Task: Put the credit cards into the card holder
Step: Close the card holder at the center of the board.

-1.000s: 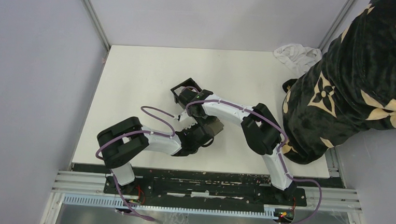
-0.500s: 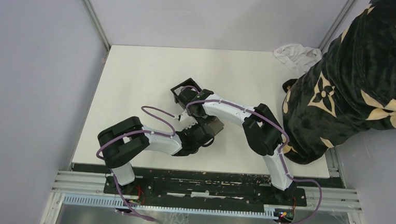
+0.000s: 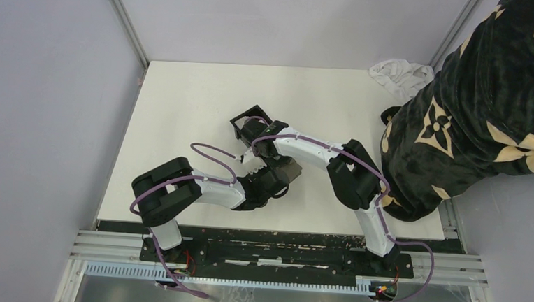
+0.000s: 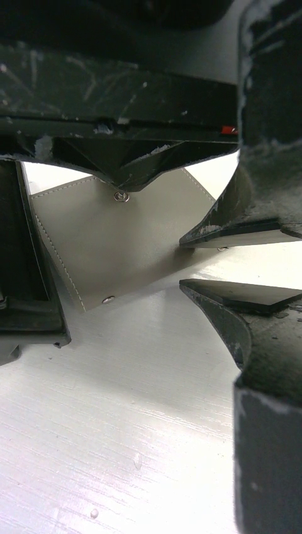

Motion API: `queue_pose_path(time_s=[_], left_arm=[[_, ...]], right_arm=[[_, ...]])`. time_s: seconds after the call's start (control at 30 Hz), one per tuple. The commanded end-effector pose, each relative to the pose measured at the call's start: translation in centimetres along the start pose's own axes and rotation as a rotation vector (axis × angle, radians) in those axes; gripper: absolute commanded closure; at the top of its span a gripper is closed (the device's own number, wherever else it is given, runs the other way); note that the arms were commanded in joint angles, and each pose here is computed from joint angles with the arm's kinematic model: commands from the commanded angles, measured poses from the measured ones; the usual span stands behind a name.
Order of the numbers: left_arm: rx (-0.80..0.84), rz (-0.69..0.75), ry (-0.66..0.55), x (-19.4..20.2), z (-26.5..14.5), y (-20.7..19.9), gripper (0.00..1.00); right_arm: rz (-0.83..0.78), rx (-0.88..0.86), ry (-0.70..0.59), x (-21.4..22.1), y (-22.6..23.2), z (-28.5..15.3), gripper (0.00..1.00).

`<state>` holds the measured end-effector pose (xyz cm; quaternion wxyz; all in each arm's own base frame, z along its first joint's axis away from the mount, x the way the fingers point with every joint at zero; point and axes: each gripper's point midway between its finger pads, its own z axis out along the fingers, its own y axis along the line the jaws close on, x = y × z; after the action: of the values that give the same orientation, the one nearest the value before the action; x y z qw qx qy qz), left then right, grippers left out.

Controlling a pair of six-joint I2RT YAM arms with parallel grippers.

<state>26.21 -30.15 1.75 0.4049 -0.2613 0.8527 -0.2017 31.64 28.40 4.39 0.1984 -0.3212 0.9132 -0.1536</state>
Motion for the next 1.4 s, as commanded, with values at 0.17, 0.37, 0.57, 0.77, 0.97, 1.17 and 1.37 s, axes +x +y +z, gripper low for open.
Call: queue_pose_path(time_s=[0.17, 0.37, 0.57, 0.77, 0.97, 1.17, 1.37], left_arm=[[-0.194, 0.202, 0.104, 2.6, 0.1, 7.5, 0.65], [-0.195, 0.200, 0.106, 2.6, 0.2, 7.5, 0.65], [-0.192, 0.203, 0.103, 2.6, 0.2, 7.3, 0.65], [-0.193, 0.208, 0.100, 2.5, 0.2, 7.3, 0.65], [-0.192, 0.212, 0.102, 2.6, 0.3, 7.1, 0.65], [-0.195, 0.219, 0.104, 2.6, 0.3, 7.2, 0.65], [-0.190, 0.213, 0.095, 2.2, 0.1, 7.0, 0.65]], right_arm=[[0.013, -0.054, -0.026, -0.4, 1.2, -0.5, 0.91], [0.011, -0.079, -0.021, -0.3, 1.7, -0.6, 0.93], [0.017, -0.103, -0.023, -0.5, 2.1, -0.8, 0.94], [0.019, -0.132, -0.025, -0.8, 2.6, -0.9, 0.94], [0.012, -0.150, -0.012, -0.7, 3.2, -0.5, 0.94], [0.006, -0.152, -0.002, -0.6, 3.3, -0.3, 0.93], [0.016, -0.176, -0.035, -1.2, 3.2, -1.3, 0.82]])
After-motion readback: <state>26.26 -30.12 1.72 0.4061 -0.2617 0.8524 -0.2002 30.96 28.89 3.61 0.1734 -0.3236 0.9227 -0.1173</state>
